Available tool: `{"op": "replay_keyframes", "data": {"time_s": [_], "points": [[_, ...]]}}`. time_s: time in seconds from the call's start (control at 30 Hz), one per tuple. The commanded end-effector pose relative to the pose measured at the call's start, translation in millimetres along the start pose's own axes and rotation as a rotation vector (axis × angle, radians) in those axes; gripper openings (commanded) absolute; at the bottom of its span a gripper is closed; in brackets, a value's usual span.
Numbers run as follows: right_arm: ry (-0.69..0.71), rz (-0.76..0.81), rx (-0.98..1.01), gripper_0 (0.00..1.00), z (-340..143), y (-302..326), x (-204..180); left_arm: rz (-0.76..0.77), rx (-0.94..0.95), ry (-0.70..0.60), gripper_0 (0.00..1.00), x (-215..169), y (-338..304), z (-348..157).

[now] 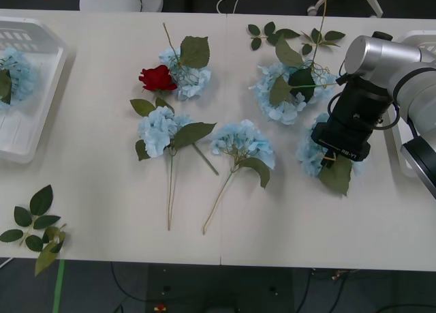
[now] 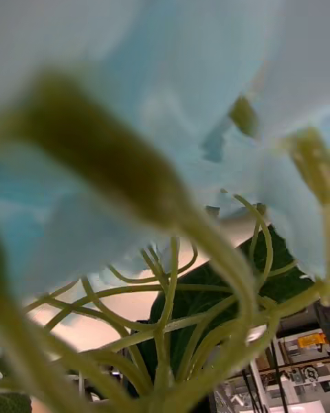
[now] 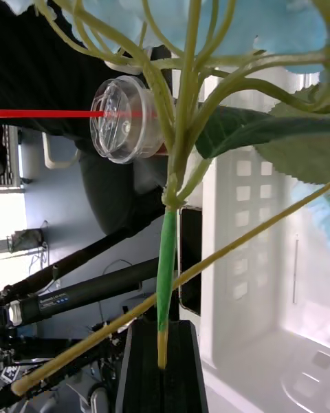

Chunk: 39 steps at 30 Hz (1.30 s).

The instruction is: Place the red flowers into the right box and the blue flowers into the left box. If a person shows an open palm, hand one flower to the person first, then continue sorting.

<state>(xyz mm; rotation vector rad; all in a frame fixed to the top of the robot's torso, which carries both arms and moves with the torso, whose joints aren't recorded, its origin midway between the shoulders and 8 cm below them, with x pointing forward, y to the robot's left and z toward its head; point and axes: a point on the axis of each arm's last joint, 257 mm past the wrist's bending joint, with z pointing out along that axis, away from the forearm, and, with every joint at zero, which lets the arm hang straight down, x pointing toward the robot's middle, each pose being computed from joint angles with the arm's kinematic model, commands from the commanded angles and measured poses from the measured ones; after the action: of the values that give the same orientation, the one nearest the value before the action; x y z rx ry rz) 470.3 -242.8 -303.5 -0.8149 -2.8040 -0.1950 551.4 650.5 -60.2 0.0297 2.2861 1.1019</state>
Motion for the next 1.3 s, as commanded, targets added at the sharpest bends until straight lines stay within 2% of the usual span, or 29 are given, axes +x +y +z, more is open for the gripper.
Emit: {"op": "replay_keyframes", "data": {"time_s": [0.03,0.1,0.2,0.27,0.33,0.57,0.83,1.1,1.2,1.3], "points": [[0.001,-0.122,0.021,0.00,-22,9,5,-0.053,-0.068,-0.001,0.48,10,41,2],[0.012,-0.148,0.031,0.00,-25,4,7,-0.046,-0.069,-0.001,0.58,11,41,2],[0.008,-0.224,0.052,0.00,-39,-6,3,-0.041,-0.059,-0.007,0.83,11,37,1],[-0.005,-0.293,0.063,0.00,-55,-11,-1,-0.053,-0.023,-0.014,0.94,10,28,-1],[-0.020,-0.366,0.078,0.00,-72,-14,-3,-0.080,0.027,-0.019,1.00,11,17,-3],[-0.112,-0.665,0.062,0.00,-144,-14,-5,-0.193,0.251,-0.071,1.00,8,-21,-29],[-0.256,-1.001,-0.042,0.00,-210,0,18,-0.231,0.536,-0.067,1.00,32,-82,-96],[-0.493,-1.363,-0.240,0.00,-259,64,60,-0.258,0.799,-0.061,1.00,77,-154,-169],[-0.580,-1.446,-0.318,0.00,-274,90,73,-0.283,0.864,-0.054,1.00,89,-181,-194],[-0.675,-1.520,-0.486,0.00,-291,127,91,-0.312,0.922,-0.046,1.00,97,-210,-219]]}}
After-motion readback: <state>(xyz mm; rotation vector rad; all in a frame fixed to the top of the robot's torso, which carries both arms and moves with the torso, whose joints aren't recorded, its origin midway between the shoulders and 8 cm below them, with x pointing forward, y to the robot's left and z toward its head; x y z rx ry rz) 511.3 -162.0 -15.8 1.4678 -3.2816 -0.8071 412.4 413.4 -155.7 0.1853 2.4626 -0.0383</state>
